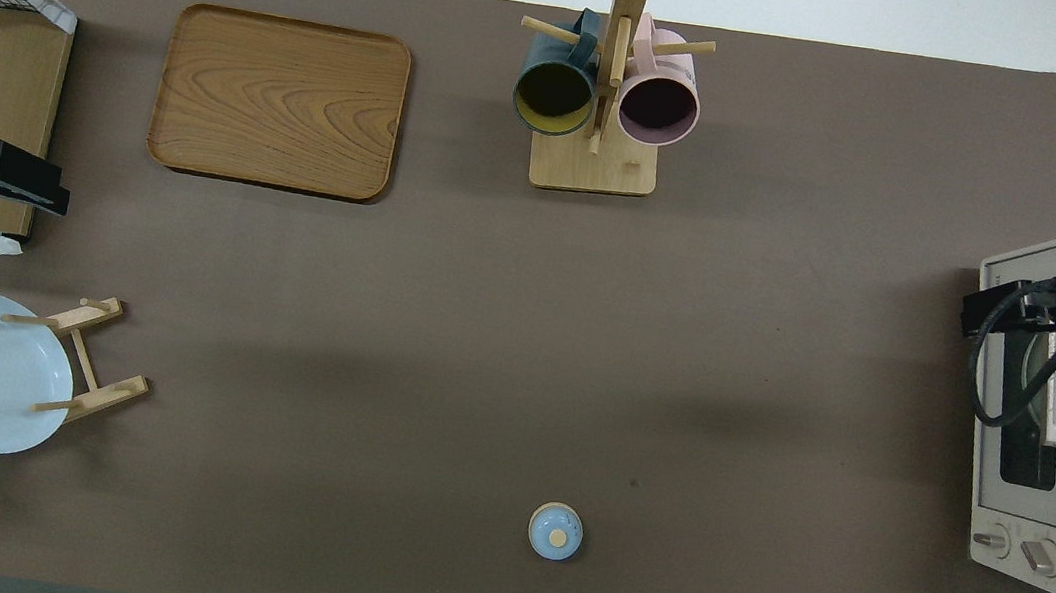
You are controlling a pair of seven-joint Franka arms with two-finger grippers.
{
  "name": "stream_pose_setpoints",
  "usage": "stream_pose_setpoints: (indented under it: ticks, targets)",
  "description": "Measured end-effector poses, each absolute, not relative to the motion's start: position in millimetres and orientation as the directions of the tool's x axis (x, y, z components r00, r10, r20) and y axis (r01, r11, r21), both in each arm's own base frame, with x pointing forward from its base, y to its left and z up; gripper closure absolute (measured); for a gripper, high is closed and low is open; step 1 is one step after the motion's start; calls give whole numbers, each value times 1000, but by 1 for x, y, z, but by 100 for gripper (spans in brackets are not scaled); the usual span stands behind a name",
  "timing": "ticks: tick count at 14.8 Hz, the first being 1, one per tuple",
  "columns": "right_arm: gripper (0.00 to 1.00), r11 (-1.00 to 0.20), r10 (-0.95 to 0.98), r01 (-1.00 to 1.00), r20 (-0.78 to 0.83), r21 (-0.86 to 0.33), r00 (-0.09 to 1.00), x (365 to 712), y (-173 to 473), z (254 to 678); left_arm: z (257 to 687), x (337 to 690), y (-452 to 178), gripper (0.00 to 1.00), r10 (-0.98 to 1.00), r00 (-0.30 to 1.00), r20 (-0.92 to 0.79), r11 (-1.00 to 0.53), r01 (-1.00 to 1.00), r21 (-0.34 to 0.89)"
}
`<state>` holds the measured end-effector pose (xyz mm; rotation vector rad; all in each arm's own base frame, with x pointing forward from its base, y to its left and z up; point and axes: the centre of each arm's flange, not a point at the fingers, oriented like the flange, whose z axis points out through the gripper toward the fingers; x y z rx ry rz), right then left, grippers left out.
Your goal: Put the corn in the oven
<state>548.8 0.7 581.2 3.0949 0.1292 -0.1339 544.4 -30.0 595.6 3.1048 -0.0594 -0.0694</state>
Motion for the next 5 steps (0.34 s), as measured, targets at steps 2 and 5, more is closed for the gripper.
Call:
stream_pose_setpoints:
  ticks: [2, 5]
  targets:
    - [0, -996, 79, 82, -86, 38, 993, 550, 0, 582, 596, 544, -30, 0, -39, 998, -44, -999, -37, 36]
    - [0, -996, 78, 82, -85, 38, 993, 551, 0, 582, 596, 544, -30, 0, -39, 998, -44, -999, -37, 36]
